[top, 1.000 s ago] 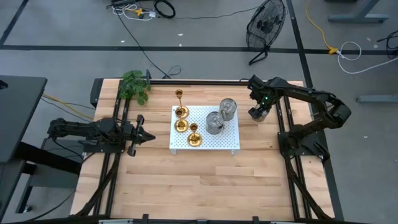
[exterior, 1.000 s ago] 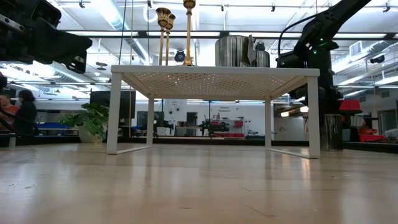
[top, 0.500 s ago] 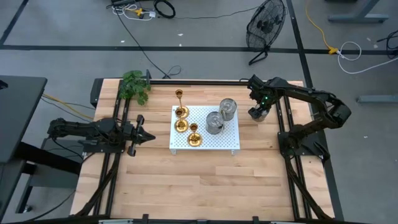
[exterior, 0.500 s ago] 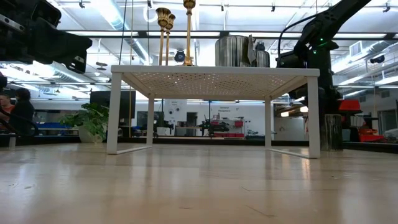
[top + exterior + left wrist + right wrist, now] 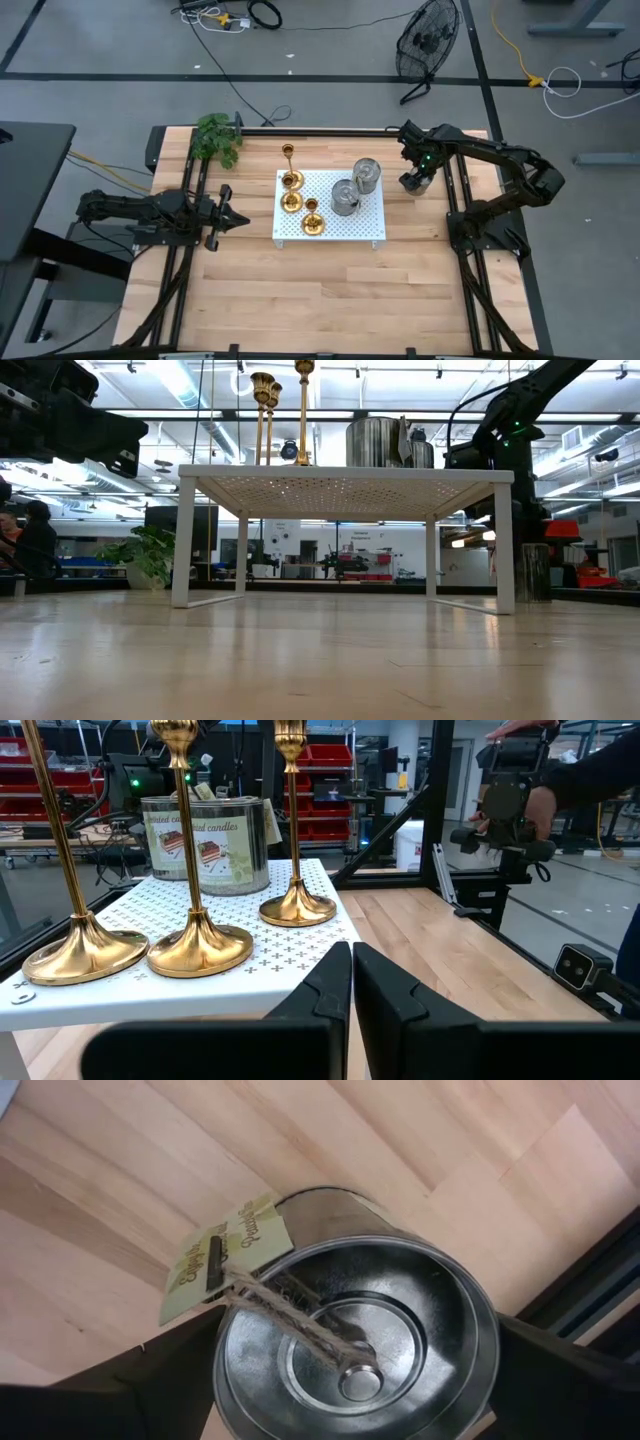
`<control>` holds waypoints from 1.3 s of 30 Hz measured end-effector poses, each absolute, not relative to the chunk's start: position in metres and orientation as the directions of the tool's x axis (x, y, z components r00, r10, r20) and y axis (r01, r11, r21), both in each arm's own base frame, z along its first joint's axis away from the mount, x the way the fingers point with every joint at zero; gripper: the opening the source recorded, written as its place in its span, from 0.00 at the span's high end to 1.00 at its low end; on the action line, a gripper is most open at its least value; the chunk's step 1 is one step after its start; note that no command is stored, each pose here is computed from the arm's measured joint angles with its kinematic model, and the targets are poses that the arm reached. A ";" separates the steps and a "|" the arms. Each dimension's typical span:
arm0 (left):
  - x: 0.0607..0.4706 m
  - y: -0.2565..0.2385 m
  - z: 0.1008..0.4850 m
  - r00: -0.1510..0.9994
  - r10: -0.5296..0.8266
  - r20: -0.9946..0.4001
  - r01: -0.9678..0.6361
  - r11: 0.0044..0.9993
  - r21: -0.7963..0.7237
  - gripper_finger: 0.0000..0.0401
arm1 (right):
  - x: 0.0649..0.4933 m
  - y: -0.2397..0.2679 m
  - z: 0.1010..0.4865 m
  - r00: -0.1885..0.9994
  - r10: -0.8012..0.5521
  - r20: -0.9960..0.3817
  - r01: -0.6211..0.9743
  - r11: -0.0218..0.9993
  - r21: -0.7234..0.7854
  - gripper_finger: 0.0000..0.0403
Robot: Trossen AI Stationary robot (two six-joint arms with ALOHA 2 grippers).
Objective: Pick & Place candle stick holders
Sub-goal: Put the metal lid scented candle on the shelf
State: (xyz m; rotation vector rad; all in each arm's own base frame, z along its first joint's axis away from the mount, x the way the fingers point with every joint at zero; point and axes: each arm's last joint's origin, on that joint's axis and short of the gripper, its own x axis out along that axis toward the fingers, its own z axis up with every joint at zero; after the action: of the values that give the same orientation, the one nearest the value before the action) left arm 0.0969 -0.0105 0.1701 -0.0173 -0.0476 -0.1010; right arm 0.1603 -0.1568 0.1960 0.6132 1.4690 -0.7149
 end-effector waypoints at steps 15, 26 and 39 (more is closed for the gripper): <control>0.097 -0.011 0.170 0.994 -0.100 0.048 0.101 0.995 -0.015 0.95 | 0.160 -0.157 0.196 -0.028 -0.055 -0.998 0.746 0.664 -0.058 0.08; 0.097 -0.011 0.170 0.994 -0.100 0.048 0.101 0.995 -0.015 0.95 | 0.157 -0.152 0.204 -0.073 0.014 -0.997 0.721 0.692 -0.043 0.08; 0.097 -0.011 0.170 0.994 -0.100 0.049 0.101 0.995 -0.015 0.95 | 0.172 -0.151 0.254 -0.052 0.004 -0.999 0.651 0.758 -0.031 0.09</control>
State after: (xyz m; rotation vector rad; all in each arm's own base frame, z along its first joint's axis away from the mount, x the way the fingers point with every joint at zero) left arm 0.0970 -0.0105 0.1701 -0.0175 -0.0477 -0.1010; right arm 0.1717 -0.1512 0.2543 0.5477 1.5492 -0.5714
